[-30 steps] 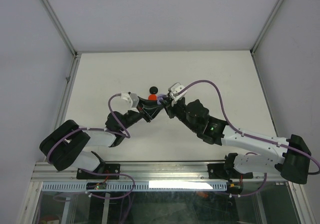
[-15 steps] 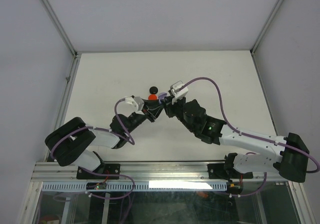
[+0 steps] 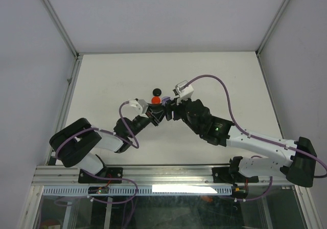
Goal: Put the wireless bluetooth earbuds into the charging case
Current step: Place the earbud in the charging case, then pick up the earbud from the center of the board.
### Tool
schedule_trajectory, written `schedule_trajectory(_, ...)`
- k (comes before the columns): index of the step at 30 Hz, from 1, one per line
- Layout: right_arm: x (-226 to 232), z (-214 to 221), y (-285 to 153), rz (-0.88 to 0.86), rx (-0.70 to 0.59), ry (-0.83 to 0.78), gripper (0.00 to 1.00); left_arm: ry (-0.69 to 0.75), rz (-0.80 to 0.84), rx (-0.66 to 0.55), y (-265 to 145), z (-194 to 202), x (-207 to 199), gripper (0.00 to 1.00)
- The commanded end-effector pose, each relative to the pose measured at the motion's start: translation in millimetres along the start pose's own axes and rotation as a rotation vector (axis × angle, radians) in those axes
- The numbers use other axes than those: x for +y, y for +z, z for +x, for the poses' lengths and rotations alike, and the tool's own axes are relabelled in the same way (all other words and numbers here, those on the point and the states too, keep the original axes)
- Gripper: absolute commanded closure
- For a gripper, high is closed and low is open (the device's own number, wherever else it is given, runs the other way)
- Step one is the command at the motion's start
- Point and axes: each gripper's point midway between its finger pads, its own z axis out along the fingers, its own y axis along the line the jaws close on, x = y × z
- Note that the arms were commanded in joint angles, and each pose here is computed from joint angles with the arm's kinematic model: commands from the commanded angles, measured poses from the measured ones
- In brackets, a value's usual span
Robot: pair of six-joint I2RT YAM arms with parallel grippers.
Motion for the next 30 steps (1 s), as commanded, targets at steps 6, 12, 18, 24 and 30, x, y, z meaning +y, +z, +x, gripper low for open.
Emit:
schedule_trajectory(6, -8, -53, -15, -0.087, -0.010, 0.025, 0.31, -0.079, 0.056, -0.155, -20, -44, 8, 1.00)
schedule_trajectory(12, -54, -18, 16, -0.004, 0.141, 0.046, 0.31, -0.124, 0.011, -0.115, -37, -38, 24, 1.00)
schedule_trajectory(18, -97, 34, 56, 0.089, 0.274, 0.063, 0.36, -0.176, -0.076, -0.066, -54, -28, 42, 1.00)
schedule_trajectory(24, -107, 74, 100, 0.114, 0.367, 0.071, 0.42, -0.174, -0.148, -0.034, -67, -22, 56, 1.00)
schedule_trajectory(30, -106, 97, 140, 0.106, 0.413, 0.049, 0.49, -0.129, -0.172, -0.015, -71, -26, 63, 1.00)
